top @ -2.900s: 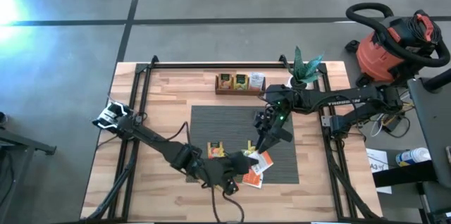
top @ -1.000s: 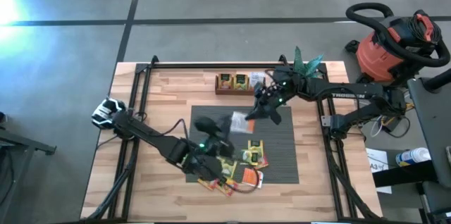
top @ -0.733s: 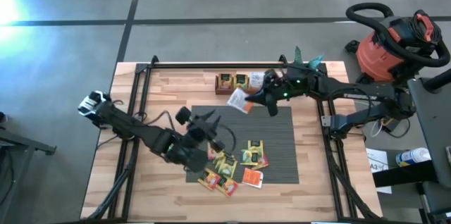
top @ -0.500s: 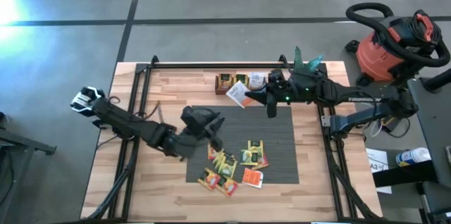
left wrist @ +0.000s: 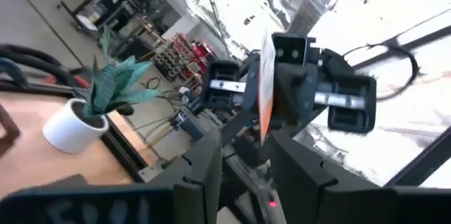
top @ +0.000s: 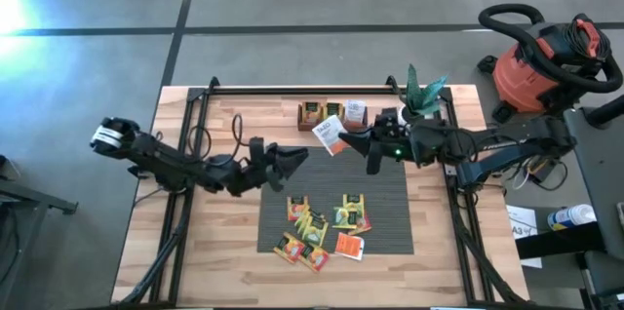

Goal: Pick & Place Tea
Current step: Put the white orange tea bag into the right section of the wooden organizer

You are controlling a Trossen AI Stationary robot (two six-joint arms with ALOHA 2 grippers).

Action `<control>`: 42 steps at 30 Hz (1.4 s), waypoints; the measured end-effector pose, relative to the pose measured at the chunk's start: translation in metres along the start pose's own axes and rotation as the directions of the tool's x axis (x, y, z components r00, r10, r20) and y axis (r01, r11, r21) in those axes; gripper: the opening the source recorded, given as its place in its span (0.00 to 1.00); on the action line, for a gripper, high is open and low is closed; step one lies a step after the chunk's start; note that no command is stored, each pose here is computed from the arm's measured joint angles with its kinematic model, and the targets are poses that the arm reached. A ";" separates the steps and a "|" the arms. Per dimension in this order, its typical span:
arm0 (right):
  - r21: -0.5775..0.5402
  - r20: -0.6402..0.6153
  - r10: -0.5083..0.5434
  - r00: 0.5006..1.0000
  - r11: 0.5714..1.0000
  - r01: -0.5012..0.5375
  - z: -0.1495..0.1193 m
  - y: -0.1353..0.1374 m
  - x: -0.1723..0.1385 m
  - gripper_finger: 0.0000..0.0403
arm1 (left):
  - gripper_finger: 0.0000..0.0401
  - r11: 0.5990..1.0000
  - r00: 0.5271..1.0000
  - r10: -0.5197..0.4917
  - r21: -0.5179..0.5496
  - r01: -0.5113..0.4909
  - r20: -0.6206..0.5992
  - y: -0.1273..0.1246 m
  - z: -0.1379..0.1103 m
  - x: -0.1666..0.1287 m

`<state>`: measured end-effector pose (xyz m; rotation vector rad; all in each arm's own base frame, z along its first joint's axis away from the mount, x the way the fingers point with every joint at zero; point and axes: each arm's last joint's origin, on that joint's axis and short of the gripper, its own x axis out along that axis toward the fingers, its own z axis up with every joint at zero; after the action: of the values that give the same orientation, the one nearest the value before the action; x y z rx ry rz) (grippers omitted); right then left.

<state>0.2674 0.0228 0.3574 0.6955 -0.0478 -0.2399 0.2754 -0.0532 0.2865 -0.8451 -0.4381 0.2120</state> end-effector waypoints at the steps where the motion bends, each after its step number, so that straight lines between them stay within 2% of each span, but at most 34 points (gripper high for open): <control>1: -0.002 -0.007 0.000 1.000 1.000 0.000 -0.003 0.001 0.001 0.02 | 0.28 1.000 1.000 -0.003 -0.018 0.003 0.000 0.000 0.001 0.002; 7: -0.008 0.010 -0.011 1.000 1.000 0.011 -0.014 0.006 0.008 0.02 | 0.28 0.997 0.996 -0.078 -0.020 0.078 -0.039 -0.008 -0.002 0.025; 15: 0.005 0.033 0.004 0.999 1.000 -0.004 -0.012 0.008 0.006 0.02 | 0.28 0.997 0.996 -0.072 0.010 0.073 -0.044 -0.012 -0.003 0.034; 22: 0.049 0.035 0.005 0.999 0.999 -0.007 -0.019 0.007 0.016 0.02 | 0.28 0.996 0.996 -0.077 0.035 0.079 -0.036 -0.012 0.001 0.037; 25: 0.047 0.033 0.004 0.999 0.999 -0.006 -0.023 0.006 0.020 0.02 | 0.25 0.994 0.994 -0.096 0.038 0.098 -0.049 -0.011 0.001 0.038; 29: 0.021 0.023 -0.005 1.000 1.000 0.005 -0.026 0.005 0.023 0.02 | 0.16 0.994 0.994 -0.082 0.066 0.087 -0.072 -0.010 -0.001 0.038; 33: -0.014 -0.014 -0.024 1.000 1.000 0.023 -0.030 0.002 0.023 0.05 | 0.04 0.993 0.994 -0.056 0.098 0.066 -0.099 -0.007 -0.004 0.038; 37: -0.084 -0.096 -0.003 0.995 0.996 -0.005 -0.032 0.001 0.020 0.09 | 0.03 0.989 0.991 -0.046 0.137 0.063 -0.127 -0.004 -0.006 0.037; 42: -0.123 -0.228 -0.006 0.974 0.992 -0.022 -0.032 -0.003 0.009 0.20 | 0.03 0.979 0.980 -0.012 0.199 0.053 -0.200 0.000 -0.012 0.036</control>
<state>0.2792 0.0389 0.3304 0.5946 0.1829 -0.1525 0.3126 -0.0482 0.2898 -0.6501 -0.2388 0.1378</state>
